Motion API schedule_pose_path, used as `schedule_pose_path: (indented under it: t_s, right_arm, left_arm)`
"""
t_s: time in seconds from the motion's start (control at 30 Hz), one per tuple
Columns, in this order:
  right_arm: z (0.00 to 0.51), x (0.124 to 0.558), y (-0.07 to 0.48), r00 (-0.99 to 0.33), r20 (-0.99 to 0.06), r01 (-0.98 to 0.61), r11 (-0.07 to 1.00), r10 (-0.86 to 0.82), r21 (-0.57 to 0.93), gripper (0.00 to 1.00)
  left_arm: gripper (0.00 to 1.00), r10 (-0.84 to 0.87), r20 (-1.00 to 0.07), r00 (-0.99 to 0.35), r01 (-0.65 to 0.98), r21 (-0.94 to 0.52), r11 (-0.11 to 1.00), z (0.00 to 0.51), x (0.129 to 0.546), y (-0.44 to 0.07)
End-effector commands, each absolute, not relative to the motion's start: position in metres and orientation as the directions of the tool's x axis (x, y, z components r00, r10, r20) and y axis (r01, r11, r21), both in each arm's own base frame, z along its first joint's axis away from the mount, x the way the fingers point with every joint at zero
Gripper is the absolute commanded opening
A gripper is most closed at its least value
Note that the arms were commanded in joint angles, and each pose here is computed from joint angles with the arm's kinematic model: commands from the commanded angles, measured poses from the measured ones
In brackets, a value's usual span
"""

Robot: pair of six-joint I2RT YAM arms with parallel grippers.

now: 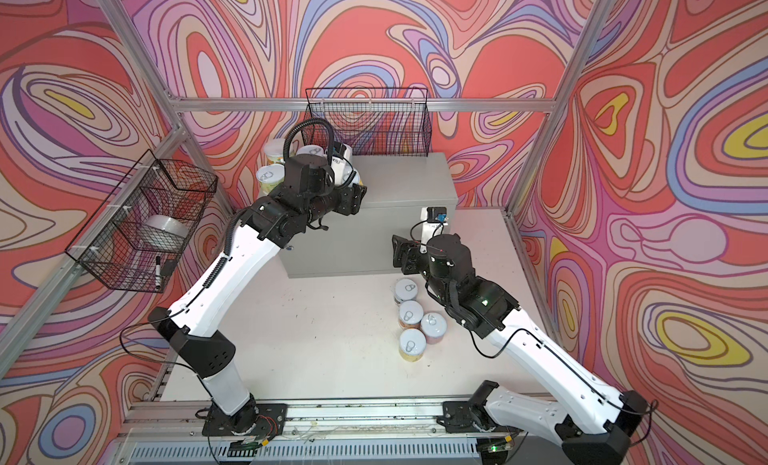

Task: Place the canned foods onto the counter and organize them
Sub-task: 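Lift the held can up over the box top with the left gripper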

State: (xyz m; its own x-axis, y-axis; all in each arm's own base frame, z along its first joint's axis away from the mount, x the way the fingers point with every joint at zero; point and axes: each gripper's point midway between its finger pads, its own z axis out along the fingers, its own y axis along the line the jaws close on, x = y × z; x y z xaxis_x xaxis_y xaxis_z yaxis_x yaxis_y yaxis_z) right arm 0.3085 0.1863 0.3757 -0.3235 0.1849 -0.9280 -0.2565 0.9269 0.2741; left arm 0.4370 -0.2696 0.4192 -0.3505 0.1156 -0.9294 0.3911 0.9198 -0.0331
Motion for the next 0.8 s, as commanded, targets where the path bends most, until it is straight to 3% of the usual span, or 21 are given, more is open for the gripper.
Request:
schedule_pose_path:
  t_s: [0.0,0.77]
  right_arm:
    - [0.397,0.312,0.187,-0.273,-0.944,-0.269,0.927,0.186,0.260,0.85]
    - [0.395,0.341,0.207,-0.282,-0.943,-0.276,0.927,0.176,0.255,0.85]
  left_arm:
    - [0.00,0.029,-0.951,-0.309,0.378,-0.095,0.921,0.446,0.446,-0.260]
    - [0.00,0.088,-0.920,-0.381,0.317,-0.040,0.948,0.406,0.483,-0.261]
